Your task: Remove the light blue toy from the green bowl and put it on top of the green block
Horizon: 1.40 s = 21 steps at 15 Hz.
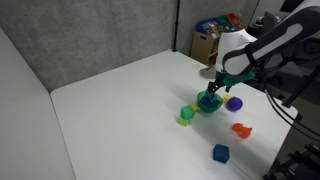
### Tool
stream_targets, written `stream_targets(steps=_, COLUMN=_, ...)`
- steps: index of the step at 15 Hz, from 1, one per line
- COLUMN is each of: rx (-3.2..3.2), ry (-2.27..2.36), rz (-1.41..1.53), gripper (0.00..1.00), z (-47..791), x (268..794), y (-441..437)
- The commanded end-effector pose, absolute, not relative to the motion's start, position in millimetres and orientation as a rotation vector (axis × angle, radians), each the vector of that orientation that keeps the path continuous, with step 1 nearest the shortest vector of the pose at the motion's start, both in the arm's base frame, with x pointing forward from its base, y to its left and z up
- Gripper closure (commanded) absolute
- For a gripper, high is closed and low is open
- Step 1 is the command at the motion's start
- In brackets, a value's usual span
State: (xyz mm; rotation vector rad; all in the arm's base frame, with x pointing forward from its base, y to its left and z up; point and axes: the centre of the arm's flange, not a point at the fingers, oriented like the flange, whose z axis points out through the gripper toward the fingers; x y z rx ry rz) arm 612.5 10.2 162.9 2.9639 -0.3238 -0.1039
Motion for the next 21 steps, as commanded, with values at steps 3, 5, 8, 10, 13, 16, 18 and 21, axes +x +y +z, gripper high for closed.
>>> stream_targets(steps=3, rx=2.974, ry=-0.383, rz=-0.060, gripper=0.00, z=134, x=620, y=-5)
stream_targets(steps=5, rx=2.992, ry=-0.396, rz=0.000, gripper=0.00, z=127, x=622, y=-6)
stream_targets(steps=8, rx=3.015, ry=-0.405, rz=0.097, gripper=0.00, z=120, x=629, y=-3)
stream_targets(steps=10, rx=3.017, ry=-0.386, rz=0.136, gripper=0.00, z=116, x=635, y=-4)
stream_targets(steps=13, rx=3.014, ry=-0.381, rz=0.164, gripper=0.00, z=113, x=642, y=-6)
stream_targets(steps=16, rx=3.012, ry=-0.377, rz=0.158, gripper=0.26, z=108, x=645, y=-6)
stream_targets(steps=18, rx=3.009, ry=-0.378, rz=0.150, gripper=0.44, z=105, x=645, y=-4)
stream_targets(steps=21, rx=2.995, ry=-0.386, rz=0.136, gripper=0.66, z=103, x=644, y=-3)
